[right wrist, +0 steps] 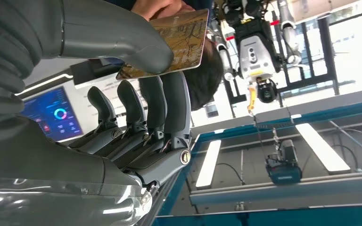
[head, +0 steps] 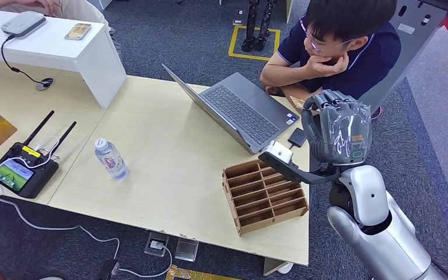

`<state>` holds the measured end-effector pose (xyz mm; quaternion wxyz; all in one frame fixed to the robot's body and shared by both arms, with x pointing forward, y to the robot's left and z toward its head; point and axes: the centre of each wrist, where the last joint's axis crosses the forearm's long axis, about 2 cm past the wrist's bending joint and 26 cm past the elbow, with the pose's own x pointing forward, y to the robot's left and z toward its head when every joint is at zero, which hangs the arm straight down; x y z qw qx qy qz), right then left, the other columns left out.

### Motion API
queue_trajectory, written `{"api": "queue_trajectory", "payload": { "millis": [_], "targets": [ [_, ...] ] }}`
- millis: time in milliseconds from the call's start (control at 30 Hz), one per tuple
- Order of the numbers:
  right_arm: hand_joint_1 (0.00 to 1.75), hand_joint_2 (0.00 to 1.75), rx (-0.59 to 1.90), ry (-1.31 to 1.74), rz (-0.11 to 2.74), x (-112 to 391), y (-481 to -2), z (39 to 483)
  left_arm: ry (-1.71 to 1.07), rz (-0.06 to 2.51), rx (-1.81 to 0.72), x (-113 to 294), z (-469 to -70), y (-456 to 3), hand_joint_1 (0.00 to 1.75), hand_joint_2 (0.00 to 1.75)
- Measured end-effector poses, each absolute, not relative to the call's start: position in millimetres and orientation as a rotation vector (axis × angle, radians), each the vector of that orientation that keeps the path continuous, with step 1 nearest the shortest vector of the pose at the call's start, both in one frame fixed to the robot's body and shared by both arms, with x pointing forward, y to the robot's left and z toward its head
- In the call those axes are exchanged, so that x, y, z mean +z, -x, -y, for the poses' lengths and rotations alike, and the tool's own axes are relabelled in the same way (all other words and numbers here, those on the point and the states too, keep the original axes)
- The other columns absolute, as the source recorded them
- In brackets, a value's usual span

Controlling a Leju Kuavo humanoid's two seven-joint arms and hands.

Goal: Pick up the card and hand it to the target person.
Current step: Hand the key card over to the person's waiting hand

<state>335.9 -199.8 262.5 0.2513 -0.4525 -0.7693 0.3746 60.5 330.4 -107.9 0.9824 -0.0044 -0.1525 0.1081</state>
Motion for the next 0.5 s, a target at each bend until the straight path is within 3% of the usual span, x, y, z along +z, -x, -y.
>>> {"api": "queue_trajectory", "payload": {
  "millis": [500],
  "targets": [
    [1.40, 1.75, 1.007, 1.276, 2.009, 251.4, -345.0, 203.1, 0.009, 0.307, 0.217, -108.0, -330.4, -60.4, 0.00, 1.75]
  ]
}}
